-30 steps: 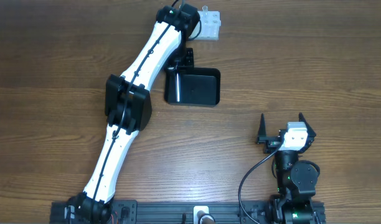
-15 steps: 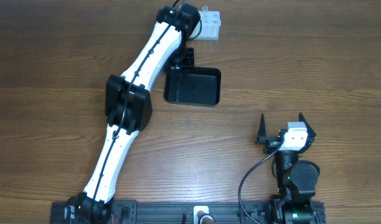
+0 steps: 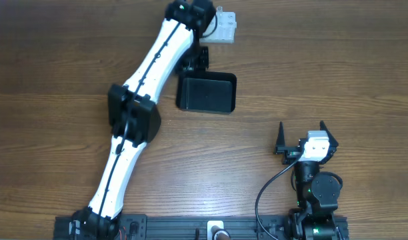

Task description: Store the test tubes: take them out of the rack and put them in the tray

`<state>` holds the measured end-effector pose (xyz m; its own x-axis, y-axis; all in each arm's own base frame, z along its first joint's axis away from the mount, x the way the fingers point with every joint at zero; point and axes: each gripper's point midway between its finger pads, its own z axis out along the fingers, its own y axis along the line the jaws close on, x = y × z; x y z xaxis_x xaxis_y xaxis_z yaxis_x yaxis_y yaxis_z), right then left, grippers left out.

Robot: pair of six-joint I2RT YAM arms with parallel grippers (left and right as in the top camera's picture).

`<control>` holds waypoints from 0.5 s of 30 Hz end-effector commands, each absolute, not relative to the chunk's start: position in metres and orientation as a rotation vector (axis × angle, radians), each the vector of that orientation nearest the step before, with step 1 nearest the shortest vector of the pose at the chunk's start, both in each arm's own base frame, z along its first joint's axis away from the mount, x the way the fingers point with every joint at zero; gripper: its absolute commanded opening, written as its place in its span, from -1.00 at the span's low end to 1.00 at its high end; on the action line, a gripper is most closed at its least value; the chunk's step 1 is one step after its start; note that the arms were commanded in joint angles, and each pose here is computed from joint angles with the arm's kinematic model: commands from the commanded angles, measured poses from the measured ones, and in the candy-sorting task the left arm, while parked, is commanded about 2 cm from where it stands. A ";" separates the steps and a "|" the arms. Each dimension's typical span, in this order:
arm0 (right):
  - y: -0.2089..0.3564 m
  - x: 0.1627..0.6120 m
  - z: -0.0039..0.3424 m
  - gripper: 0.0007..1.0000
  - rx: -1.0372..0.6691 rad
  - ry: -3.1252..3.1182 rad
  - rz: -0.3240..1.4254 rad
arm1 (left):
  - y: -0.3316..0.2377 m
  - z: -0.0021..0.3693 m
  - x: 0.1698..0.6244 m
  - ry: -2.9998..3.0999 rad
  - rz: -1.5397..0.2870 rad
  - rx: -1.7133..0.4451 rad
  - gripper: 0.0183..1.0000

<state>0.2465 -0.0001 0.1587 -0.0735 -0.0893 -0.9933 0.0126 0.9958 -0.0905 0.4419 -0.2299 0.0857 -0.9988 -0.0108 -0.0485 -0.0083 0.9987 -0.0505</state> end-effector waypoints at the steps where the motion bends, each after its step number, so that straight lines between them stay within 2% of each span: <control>1: -0.001 0.246 0.158 0.99 -0.061 1.641 -0.089 | -0.232 0.162 0.475 2.813 -0.143 -0.022 0.05; 6: -0.001 0.246 0.158 0.98 -0.061 1.641 -0.089 | -0.239 0.190 0.520 2.590 -0.173 -0.054 0.00; 10: -0.001 0.246 0.158 0.99 -0.061 1.641 -0.089 | -0.235 0.206 0.545 2.459 -0.132 -0.097 0.06; 12: -0.001 0.246 0.158 0.99 -0.061 1.641 -0.089 | -0.228 0.212 0.553 2.413 -0.099 -0.124 0.17; 14: -0.001 0.246 0.158 0.98 -0.061 1.641 -0.089 | -0.224 0.214 0.560 2.388 -0.081 -0.109 0.36; 15: -0.001 0.246 0.158 0.99 -0.061 1.641 -0.089 | -0.222 0.214 0.565 2.379 -0.074 -0.093 0.37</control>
